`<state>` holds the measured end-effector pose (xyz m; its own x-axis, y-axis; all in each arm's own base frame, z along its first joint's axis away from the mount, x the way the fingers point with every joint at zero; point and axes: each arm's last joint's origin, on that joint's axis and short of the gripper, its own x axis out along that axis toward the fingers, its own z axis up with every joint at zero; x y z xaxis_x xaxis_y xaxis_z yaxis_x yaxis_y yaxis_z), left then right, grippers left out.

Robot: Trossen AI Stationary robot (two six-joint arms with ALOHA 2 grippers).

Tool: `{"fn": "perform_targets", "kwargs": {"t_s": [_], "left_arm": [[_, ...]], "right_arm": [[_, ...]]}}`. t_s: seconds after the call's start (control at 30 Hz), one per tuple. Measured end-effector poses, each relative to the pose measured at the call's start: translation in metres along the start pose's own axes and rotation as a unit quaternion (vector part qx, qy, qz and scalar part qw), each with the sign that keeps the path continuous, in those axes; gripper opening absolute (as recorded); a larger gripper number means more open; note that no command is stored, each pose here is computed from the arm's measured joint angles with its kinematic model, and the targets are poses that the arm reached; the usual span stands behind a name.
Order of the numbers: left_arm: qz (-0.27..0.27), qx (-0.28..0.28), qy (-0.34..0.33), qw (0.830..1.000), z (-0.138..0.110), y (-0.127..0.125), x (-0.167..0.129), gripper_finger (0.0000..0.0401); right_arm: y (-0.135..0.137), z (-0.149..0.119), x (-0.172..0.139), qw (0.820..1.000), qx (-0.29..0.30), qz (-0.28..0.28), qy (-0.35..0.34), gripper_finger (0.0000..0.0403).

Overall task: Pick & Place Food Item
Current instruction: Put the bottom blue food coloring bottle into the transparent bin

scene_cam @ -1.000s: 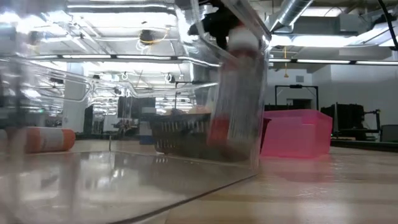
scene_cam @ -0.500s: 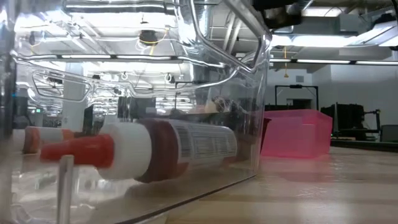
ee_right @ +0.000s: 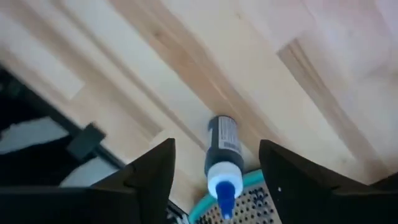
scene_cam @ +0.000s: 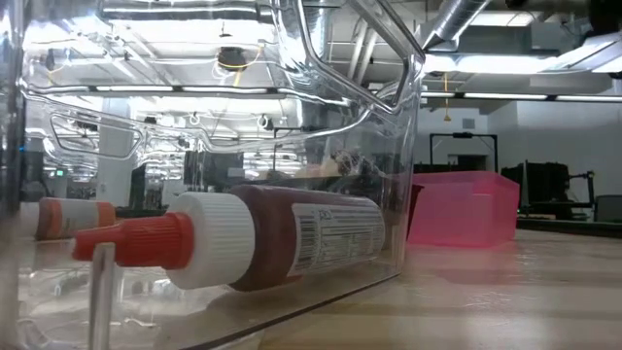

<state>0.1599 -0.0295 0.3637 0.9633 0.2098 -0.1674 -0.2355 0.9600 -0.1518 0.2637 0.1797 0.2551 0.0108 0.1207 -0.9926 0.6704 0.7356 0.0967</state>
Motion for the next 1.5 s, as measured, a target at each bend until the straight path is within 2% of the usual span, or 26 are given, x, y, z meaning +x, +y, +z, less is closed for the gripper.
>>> {"fn": "perform_targets", "kwargs": {"t_s": [0.1, 0.17, 0.47, 1.07, 1.23, 1.5], "left_arm": [[-0.005, -0.002, -0.003, 1.0, 0.001, 0.0, 0.0, 0.0181], [-0.007, -0.005, -0.008, 1.0, 0.002, -0.001, 0.0, 0.0181], [-0.023, -0.022, -0.039, 0.999, 0.009, -0.003, 0.0, 0.0181], [-0.025, -0.03, -0.046, 0.998, 0.01, -0.003, -0.001, 0.0181], [-0.025, -0.03, -0.046, 0.998, 0.01, -0.003, -0.001, 0.0181], [-0.025, -0.03, -0.046, 0.998, 0.01, -0.003, 0.0, 0.0181]], "right_arm": [[-0.005, -0.006, 0.015, 1.0, 0.018, -0.021, 0.009, 0.0239], [-0.005, -0.009, 0.021, 0.999, 0.027, -0.017, 0.013, 0.0244], [-0.011, -0.022, 0.038, 0.998, 0.032, -0.038, 0.041, 0.0246], [-0.005, -0.041, 0.043, 0.998, 0.03, -0.019, 0.049, 0.0244], [-0.005, -0.041, 0.043, 0.998, 0.029, -0.019, 0.045, 0.0219], [-0.007, -0.041, 0.048, 0.998, 0.033, -0.016, 0.048, 0.0148]]}}
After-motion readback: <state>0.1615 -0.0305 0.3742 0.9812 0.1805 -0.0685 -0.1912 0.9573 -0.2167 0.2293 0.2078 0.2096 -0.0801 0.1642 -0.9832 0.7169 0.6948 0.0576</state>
